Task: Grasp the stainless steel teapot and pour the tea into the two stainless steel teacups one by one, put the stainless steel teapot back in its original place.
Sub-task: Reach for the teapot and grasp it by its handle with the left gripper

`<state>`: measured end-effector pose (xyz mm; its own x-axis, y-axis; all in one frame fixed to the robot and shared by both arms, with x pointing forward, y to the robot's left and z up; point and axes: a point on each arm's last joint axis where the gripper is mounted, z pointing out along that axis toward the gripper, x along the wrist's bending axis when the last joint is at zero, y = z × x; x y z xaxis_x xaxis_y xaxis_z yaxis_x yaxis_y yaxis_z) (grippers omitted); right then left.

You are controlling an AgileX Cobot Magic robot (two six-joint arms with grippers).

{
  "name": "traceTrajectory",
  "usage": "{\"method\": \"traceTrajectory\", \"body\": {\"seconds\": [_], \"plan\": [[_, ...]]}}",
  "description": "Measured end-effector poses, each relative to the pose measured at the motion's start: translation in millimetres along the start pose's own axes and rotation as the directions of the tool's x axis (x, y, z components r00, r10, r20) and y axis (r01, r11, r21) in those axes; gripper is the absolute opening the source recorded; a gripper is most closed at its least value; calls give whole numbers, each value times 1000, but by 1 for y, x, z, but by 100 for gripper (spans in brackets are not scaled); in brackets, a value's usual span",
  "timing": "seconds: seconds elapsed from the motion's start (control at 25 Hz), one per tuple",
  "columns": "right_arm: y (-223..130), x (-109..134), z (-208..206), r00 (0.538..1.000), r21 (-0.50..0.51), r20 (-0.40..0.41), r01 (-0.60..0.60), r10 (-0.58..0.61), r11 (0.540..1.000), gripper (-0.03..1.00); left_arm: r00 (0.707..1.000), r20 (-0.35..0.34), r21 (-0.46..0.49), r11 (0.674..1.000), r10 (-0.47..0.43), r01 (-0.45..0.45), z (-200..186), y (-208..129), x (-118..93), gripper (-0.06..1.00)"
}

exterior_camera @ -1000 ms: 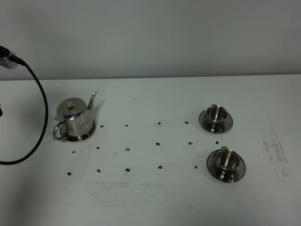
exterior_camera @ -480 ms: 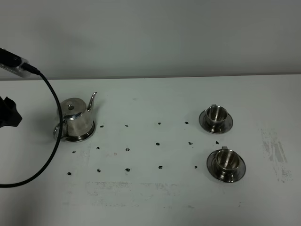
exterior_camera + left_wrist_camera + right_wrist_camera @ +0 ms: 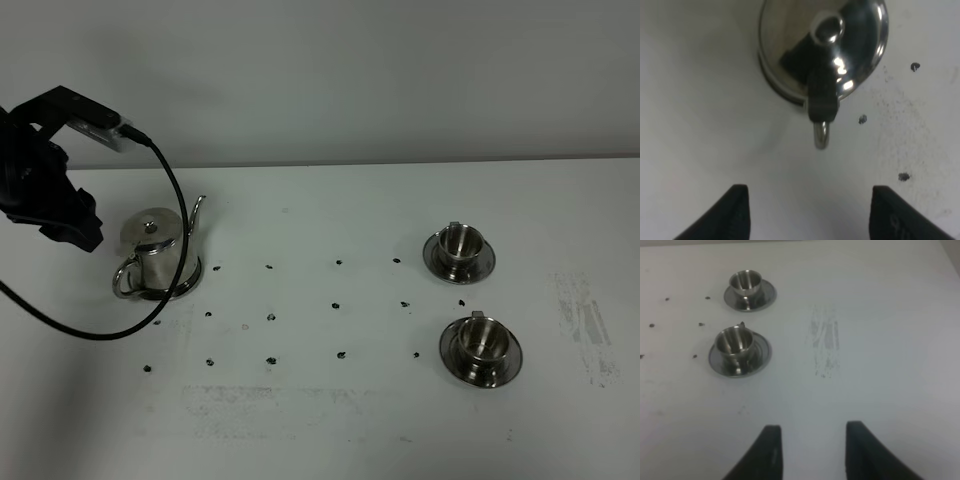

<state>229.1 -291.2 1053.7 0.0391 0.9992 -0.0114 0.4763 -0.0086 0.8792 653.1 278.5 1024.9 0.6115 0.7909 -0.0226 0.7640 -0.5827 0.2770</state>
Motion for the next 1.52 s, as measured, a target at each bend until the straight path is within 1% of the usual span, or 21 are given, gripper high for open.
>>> {"method": "traceTrajectory", "body": {"seconds": [0.2, 0.4, 0.6, 0.76, 1.0, 1.24, 1.52], "plan": [[0, 0, 0, 1000, 0, 0, 0, 0, 1000, 29, 999, 29, 24, 999, 38, -38, 22, 18, -1, 53], [0, 0, 0, 1000, 0, 0, 0, 0, 1000, 29, 999, 50, 57, 998, -2, 0, 40, 24, -9, 53], [0, 0, 0, 1000, 0, 0, 0, 0, 1000, 29, 999, 20, 101, 995, -31, 28, 40, 23, -11, 53], [0, 0, 0, 1000, 0, 0, 0, 0, 1000, 29, 1000, 5, 132, 991, -22, 21, 40, 20, -10, 53], [0, 0, 0, 1000, 1, 0, 0, 0, 1000, 29, 999, -14, 123, 991, -42, 43, 40, 21, -8, 53], [0, 0, 0, 1000, 0, 0, 0, 0, 1000, 29, 998, -14, 130, 989, -66, 67, 57, 21, -4, 53], [0, 0, 0, 1000, 0, 0, 0, 0, 1000, 29, 997, -20, 121, 990, -70, 72, 65, 22, -2, 53]]}}
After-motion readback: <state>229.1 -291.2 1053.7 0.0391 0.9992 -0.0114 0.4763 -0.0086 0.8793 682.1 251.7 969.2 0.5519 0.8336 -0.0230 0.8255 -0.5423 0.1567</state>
